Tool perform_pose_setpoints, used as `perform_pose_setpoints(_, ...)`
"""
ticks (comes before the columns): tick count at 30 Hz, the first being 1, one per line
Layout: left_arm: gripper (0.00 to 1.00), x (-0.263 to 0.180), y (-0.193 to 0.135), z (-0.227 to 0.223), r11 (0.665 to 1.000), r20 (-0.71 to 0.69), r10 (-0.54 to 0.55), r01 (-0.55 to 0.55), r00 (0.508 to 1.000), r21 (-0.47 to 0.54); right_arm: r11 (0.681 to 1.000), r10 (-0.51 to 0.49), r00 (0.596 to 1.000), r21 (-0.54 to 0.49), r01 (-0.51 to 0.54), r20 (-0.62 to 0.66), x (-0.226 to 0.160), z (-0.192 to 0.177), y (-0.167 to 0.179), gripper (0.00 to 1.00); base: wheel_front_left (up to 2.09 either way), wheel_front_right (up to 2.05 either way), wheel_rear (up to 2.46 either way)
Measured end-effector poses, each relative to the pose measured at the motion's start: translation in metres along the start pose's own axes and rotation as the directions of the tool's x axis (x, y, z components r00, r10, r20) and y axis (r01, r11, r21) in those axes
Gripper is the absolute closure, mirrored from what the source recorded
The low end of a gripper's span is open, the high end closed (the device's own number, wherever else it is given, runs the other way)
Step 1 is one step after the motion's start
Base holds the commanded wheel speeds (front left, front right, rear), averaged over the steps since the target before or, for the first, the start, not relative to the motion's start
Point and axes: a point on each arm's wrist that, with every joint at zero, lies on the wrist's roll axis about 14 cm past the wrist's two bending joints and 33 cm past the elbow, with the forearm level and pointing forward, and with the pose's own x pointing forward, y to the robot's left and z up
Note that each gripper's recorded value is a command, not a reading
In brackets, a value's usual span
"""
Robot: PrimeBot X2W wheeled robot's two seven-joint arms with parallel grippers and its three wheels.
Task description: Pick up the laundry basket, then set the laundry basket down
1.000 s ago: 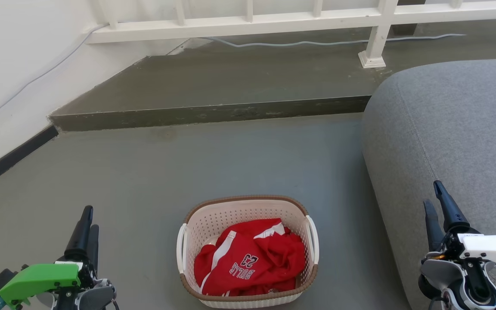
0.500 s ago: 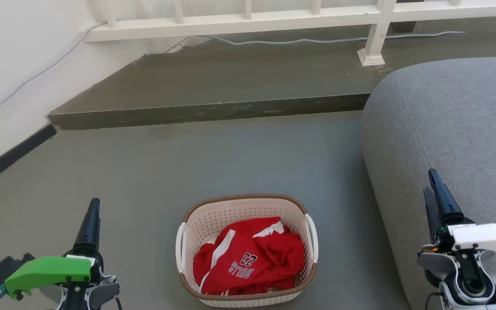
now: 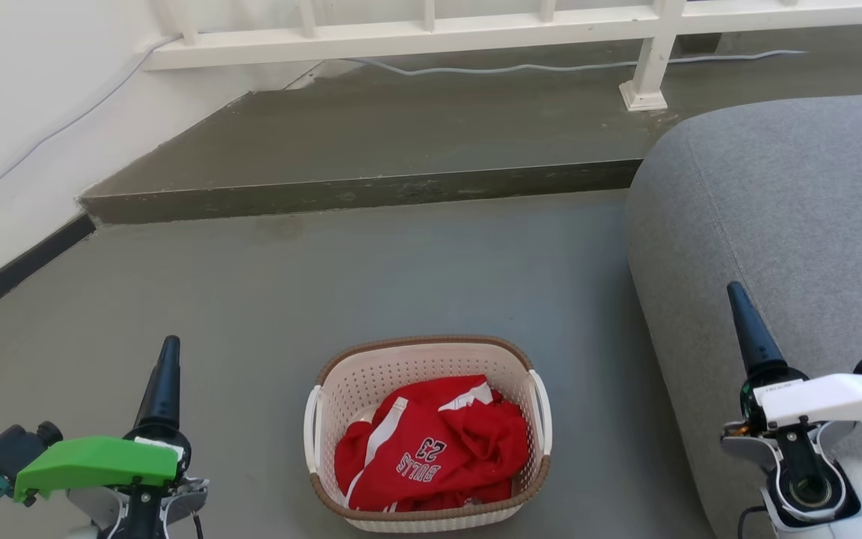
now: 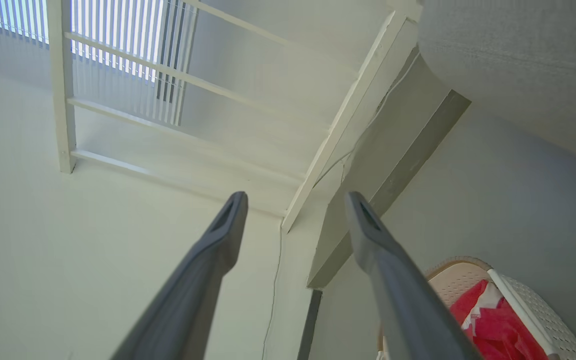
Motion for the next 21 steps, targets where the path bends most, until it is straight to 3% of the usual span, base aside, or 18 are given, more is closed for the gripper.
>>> perform_pose_setpoints(10, 0.00, 0.001, -0.005, -0.001, 0.975, -0.010, -0.028, 0.030, 1.000, 0.221, 0.975, 0.035, 0.999, -0.221, -0.035, -0.005, 0.004, 0.002, 0.007, 0.00, 0.00, 0.00, 0.00)
perform_pose_setpoints(21, 0.00, 0.004, -0.014, -0.002, 0.894, -0.011, -0.066, 0.064, 0.998, 0.444, 0.908, 0.068, 0.998, -0.415, -0.063, -0.003, 0.008, 0.001, 0.017, 0.00, 0.00, 0.00, 0.00)
